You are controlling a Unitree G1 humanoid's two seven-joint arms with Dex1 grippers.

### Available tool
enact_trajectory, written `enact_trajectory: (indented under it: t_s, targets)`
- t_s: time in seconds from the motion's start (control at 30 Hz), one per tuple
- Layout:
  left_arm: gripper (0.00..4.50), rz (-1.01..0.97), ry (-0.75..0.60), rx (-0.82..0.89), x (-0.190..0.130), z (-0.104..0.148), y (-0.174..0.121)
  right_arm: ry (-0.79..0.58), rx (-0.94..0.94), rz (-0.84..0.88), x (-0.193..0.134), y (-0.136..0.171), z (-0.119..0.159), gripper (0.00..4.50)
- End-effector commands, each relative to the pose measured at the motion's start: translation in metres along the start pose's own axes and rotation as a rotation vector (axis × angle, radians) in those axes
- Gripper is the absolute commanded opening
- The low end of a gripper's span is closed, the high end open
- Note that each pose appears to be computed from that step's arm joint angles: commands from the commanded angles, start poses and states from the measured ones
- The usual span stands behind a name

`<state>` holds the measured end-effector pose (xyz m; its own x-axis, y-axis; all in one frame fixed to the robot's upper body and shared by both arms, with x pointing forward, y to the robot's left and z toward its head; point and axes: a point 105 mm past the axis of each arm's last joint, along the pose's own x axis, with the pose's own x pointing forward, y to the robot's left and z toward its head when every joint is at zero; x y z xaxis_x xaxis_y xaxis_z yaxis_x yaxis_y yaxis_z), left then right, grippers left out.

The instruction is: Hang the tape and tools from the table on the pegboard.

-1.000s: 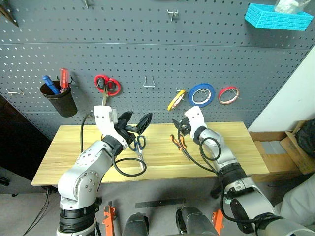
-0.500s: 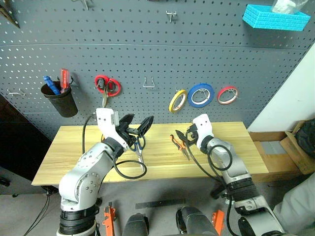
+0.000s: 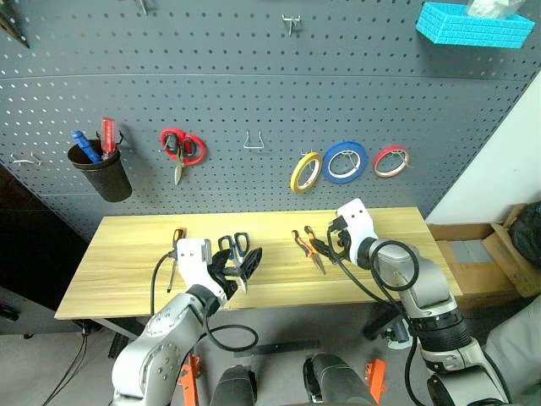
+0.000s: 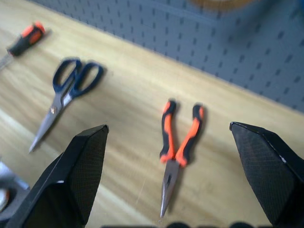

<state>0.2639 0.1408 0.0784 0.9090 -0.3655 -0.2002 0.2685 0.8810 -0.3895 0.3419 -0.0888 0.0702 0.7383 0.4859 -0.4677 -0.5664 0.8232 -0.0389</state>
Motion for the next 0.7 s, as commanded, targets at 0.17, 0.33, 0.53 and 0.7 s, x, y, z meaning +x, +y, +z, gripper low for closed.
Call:
enact_trajectory:
  t_s: [0.17, 0.33, 0.53, 0.7]
  targets:
    - [4.5, -0.076, -0.044, -0.031, -0.011, 0.01, -0.025, 0.118, 0.066, -0.039, 0.014, 0.004, -0.023, 4.45]
    - [4.5, -0.066, -0.037, -0.061, -0.01, 0.006, -0.026, 0.144, 0.086, -0.066, 0.028, -0.001, -0.023, 4.45]
    - [4.5, -0.063, -0.042, -0.099, -0.008, 0.007, -0.033, 0.147, 0.099, -0.073, 0.048, -0.003, -0.009, 4.45]
    - [4.5, -0.026, -0.023, -0.169, -0.011, 0.001, -0.022, 0.141, 0.093, -0.091, 0.059, -0.008, -0.001, 4.45]
